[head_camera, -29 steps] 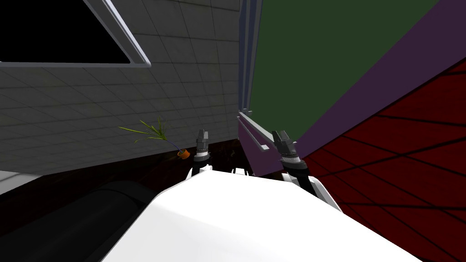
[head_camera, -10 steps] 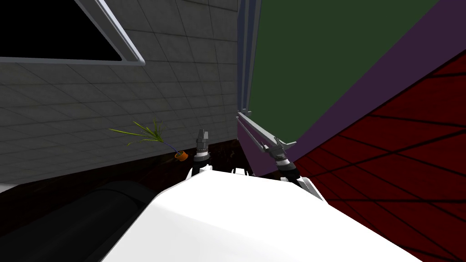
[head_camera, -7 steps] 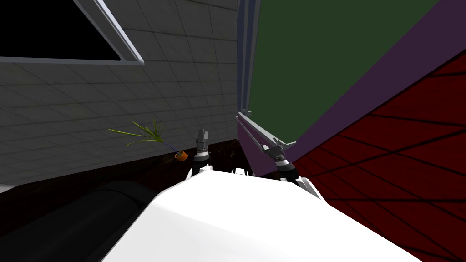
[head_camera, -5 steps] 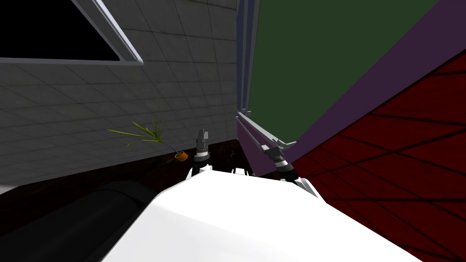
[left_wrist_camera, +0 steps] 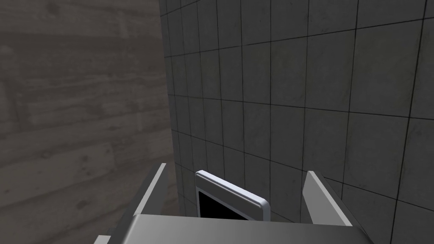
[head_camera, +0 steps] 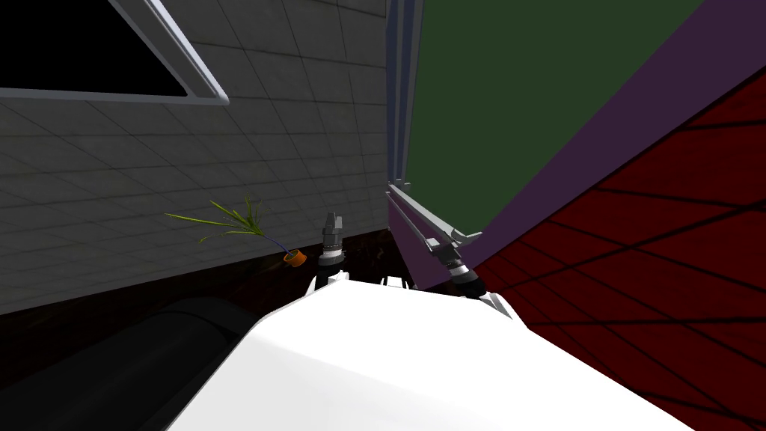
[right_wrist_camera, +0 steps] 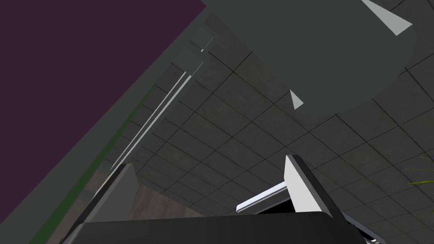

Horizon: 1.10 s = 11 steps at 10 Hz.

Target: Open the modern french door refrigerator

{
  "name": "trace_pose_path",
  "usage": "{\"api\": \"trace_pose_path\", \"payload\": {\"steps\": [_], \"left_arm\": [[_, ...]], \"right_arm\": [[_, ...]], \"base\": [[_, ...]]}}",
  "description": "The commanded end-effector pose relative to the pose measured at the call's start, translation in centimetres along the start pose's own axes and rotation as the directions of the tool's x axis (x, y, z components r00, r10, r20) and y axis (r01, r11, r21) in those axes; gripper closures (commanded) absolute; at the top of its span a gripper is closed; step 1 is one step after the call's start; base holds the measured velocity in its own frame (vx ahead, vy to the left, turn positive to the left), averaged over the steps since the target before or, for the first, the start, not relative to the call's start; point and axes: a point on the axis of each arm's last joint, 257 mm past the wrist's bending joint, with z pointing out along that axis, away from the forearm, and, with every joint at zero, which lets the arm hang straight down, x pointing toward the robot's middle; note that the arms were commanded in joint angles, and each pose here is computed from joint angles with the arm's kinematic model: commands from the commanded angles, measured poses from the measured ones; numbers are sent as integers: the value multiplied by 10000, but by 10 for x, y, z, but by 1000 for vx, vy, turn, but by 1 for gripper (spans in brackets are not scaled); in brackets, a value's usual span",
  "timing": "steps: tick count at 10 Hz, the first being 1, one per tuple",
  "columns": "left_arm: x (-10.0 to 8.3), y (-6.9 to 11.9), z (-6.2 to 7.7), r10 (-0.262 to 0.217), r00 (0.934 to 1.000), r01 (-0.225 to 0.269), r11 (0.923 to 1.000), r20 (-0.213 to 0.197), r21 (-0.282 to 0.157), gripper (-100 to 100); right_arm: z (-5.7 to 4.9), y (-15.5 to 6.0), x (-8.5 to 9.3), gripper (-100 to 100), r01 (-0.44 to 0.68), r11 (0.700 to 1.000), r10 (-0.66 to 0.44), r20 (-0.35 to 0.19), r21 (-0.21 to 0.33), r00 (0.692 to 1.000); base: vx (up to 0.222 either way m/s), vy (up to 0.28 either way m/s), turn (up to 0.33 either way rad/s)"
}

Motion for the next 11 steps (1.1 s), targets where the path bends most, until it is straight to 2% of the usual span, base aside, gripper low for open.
{"api": "trace_pose_path", "payload": {"steps": [1,2,3,6,11], "left_arm": [[0,0,0,0,10000,0,10000,0,0,0],[0,0,0,0,10000,0,10000,0,-1,0],[0,0,0,0,10000,0,10000,0,0,0],[0,0,0,0,10000,0,10000,0,0,0],[0,0,0,0,10000,0,10000,0,0,0]], "right_arm": [[-4,10,14,-100,806,9964,-814,-309,-264,9962],[-7,20,23,-100,1269,9905,-1293,-466,-523,9905],[-7,20,23,-100,1452,9880,-1477,-456,-532,9880],[-12,40,38,-100,2397,9653,-2471,-658,-1033,9668],[-16,59,49,-100,3434,9276,-3562,-715,-1469,9316]], "base": [[5,-25,-26],[9,-15,-37],[8,-16,-36],[1,-23,-19],[-3,-21,-26]]}}
